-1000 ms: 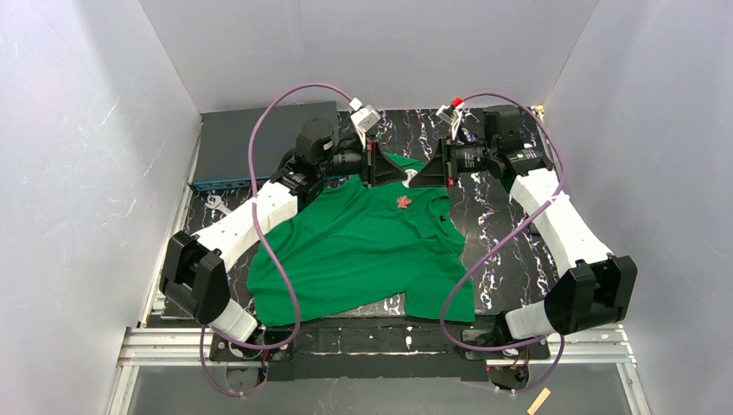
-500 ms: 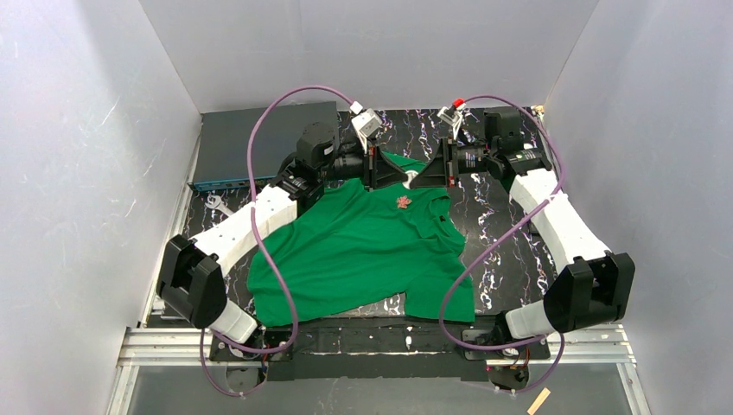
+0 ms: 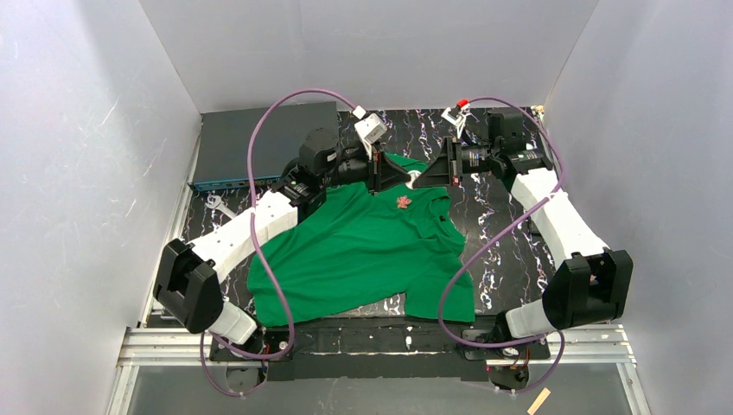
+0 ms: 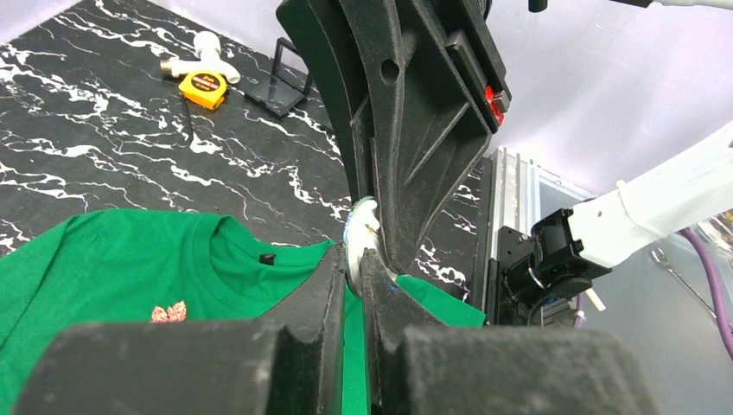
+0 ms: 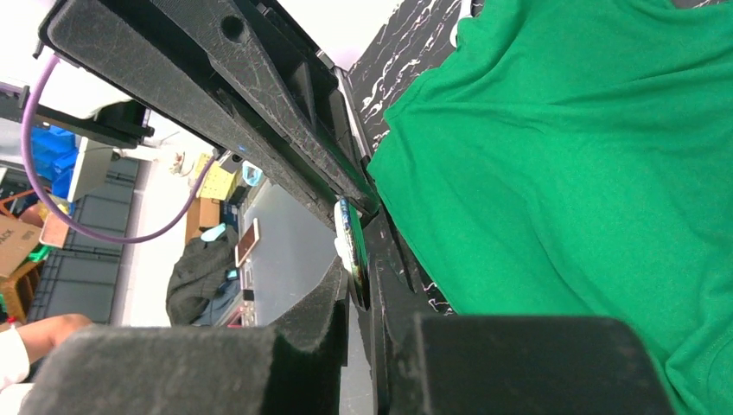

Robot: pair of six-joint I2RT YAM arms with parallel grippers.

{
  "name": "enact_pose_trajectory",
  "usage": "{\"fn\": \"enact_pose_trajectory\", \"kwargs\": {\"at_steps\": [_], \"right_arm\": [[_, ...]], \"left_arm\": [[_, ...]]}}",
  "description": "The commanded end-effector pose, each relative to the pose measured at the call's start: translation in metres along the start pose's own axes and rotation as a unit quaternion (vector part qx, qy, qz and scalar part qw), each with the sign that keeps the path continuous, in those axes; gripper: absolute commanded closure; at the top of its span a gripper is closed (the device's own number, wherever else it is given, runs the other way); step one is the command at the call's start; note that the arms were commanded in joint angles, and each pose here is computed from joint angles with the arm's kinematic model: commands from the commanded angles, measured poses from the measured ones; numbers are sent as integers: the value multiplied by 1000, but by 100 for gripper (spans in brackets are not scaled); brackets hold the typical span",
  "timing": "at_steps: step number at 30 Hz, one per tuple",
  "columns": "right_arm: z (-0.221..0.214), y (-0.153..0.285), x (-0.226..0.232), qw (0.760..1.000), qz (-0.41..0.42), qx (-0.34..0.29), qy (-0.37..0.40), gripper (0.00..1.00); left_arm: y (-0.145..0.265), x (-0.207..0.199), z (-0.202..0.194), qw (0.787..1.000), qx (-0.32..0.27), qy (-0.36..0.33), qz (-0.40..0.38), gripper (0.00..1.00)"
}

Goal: Remove the brooch from the garment

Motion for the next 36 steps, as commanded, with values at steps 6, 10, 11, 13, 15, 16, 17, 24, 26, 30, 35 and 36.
{"fn": "enact_pose_trajectory", "kwargs": {"at_steps": [6, 10, 11, 13, 15, 16, 17, 24, 26, 30, 35, 36], "right_arm": [[14, 18, -26, 996, -46, -55, -57, 95], [13, 19, -26, 996, -44, -58, -60, 93], [13, 21, -26, 995, -47, -61, -58, 93], [14, 23, -26, 995, -54, -66, -57, 92], [15, 26, -26, 993, -68, -77, -52, 91], [16, 28, -27, 993, -75, -82, -51, 91], [17, 30, -27, 992, -81, -87, -49, 91], [20, 35, -28, 989, -94, -102, -43, 88], [21, 36, -28, 989, -96, -106, -41, 87], [21, 36, -26, 989, -95, -109, -35, 83], [24, 39, -13, 991, -74, -111, 4, 57], [26, 40, -6, 992, -64, -109, 14, 48]], "left_arm": [[18, -27, 24, 996, -36, -73, -34, 100], [19, -27, 23, 996, -37, -80, -23, 100], [19, -26, 22, 996, -38, -77, -16, 100], [19, -24, 22, 997, -40, -71, 1, 100], [19, -20, 21, 997, -41, -60, 23, 100], [19, -19, 22, 997, -42, -54, 30, 100], [19, -18, 22, 997, -44, -46, 37, 100], [20, -16, 20, 997, -46, -18, 59, 100], [20, -15, 20, 997, -47, -16, 63, 100], [19, -14, 19, 997, -47, -5, 68, 100], [15, -13, 18, 997, -39, 15, 59, 100], [13, -14, 18, 998, -35, 32, 48, 100]]}}
Point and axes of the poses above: each gripper's point midway between its finger pads, its own y axis back along the fingers, its own x axis along the line the jaws close on, z = x × y, the point moved 8 cm from there along y, back along the fingers, and after that the axes turned 5 degrees about -y, right-handed, at the moved point
